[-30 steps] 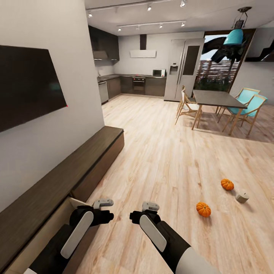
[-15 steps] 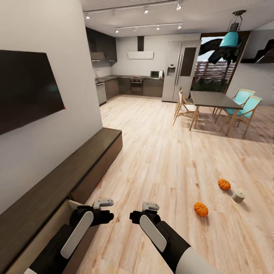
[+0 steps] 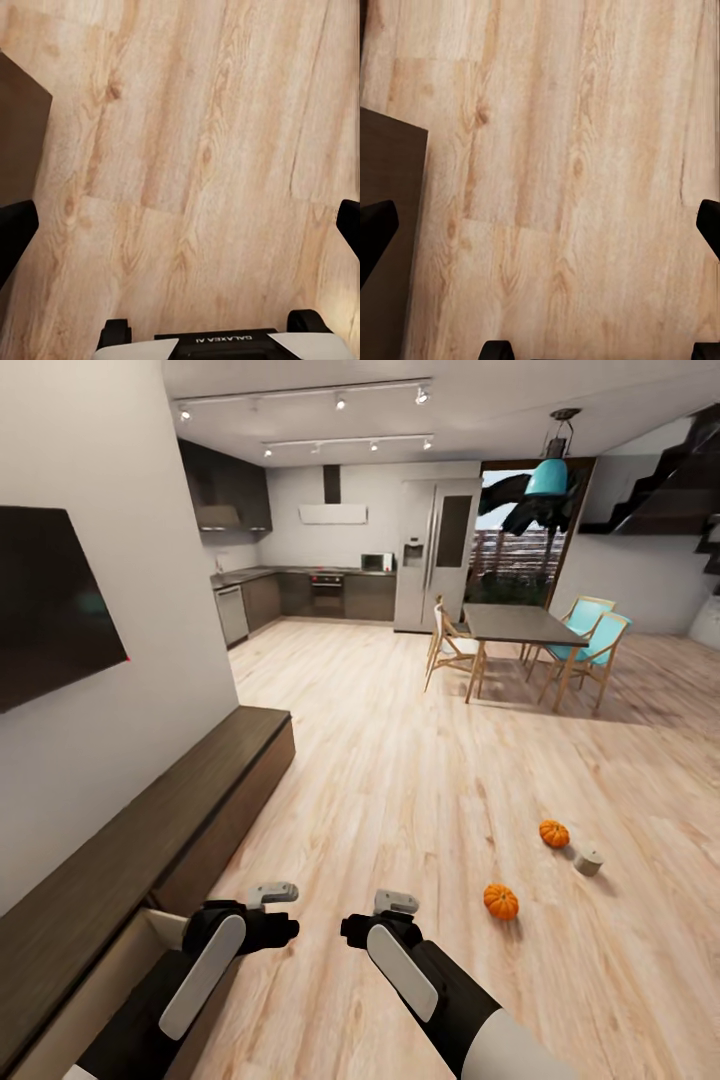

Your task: Place each of the two pumpkins and all three candles from the living room inside a cabinet in the living room (use any cabinet), then make sure every cabinet is closed, and position the cauldron so it is next to a table in the living room.

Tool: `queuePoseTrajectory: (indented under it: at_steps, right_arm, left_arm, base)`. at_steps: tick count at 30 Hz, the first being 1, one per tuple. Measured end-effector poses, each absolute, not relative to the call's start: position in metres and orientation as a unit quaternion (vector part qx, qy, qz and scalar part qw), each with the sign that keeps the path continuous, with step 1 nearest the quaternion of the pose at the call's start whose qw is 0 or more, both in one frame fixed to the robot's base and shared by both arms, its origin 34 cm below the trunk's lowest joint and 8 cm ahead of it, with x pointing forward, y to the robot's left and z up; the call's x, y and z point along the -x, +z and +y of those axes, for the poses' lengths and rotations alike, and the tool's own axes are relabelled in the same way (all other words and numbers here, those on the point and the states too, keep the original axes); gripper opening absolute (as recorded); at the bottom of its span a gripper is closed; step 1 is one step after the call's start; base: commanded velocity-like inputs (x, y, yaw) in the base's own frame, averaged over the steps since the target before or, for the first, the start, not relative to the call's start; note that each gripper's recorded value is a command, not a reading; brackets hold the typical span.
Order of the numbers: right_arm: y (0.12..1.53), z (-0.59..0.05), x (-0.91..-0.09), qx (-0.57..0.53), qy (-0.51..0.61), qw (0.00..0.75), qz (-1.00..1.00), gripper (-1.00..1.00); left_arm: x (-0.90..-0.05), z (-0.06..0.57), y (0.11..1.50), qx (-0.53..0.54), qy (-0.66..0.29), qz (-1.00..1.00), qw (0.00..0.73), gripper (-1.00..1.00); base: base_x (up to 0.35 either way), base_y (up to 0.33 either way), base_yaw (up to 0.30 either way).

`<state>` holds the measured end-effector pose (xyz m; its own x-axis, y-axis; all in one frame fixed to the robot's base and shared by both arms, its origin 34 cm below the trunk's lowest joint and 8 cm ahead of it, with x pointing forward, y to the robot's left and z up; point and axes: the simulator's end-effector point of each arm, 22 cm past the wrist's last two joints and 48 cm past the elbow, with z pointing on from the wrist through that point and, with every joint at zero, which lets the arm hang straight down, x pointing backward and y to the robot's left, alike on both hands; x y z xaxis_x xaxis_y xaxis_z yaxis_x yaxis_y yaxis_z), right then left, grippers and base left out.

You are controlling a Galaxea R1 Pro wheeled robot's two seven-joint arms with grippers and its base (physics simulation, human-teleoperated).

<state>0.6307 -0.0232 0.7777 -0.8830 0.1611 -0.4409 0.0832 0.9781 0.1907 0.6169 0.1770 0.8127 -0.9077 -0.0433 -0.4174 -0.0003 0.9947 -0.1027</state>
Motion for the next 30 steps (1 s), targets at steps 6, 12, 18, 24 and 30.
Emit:
queuePoseTrajectory:
  at_steps: [6,12,18,24,30]
  right_arm:
    - [0.781,-0.023,-0.632,-0.063,0.084,0.237,0.966,1.00]
    - [0.785,-0.024,-0.633,-0.063,0.083,0.240,0.965,1.00]
    - [0.789,-0.024,-0.634,-0.062,0.083,0.244,0.964,1.00]
    - [0.792,-0.023,-0.635,-0.062,0.084,0.247,0.963,1.00]
    - [0.792,-0.023,-0.635,-0.061,0.084,0.247,0.964,1.00]
  left_arm:
    - [-0.618,0.176,0.816,0.011,-0.052,0.975,0.218,1.00]
    - [-0.618,0.176,0.820,0.011,-0.052,0.974,0.221,1.00]
    - [-0.620,0.177,0.824,0.011,-0.052,0.973,0.226,1.00]
    - [-0.621,0.176,0.827,0.011,-0.052,0.972,0.229,1.00]
    - [-0.621,0.177,0.827,0.011,-0.050,0.972,0.230,1.00]
  base:
    - [0.000,0.000,-0.220]
    - [0.000,0.000,-0.220]
    - [0.000,-0.003,-0.220]
    - [0.000,-0.191,-0.143]
    - [0.000,-0.269,-0.016]
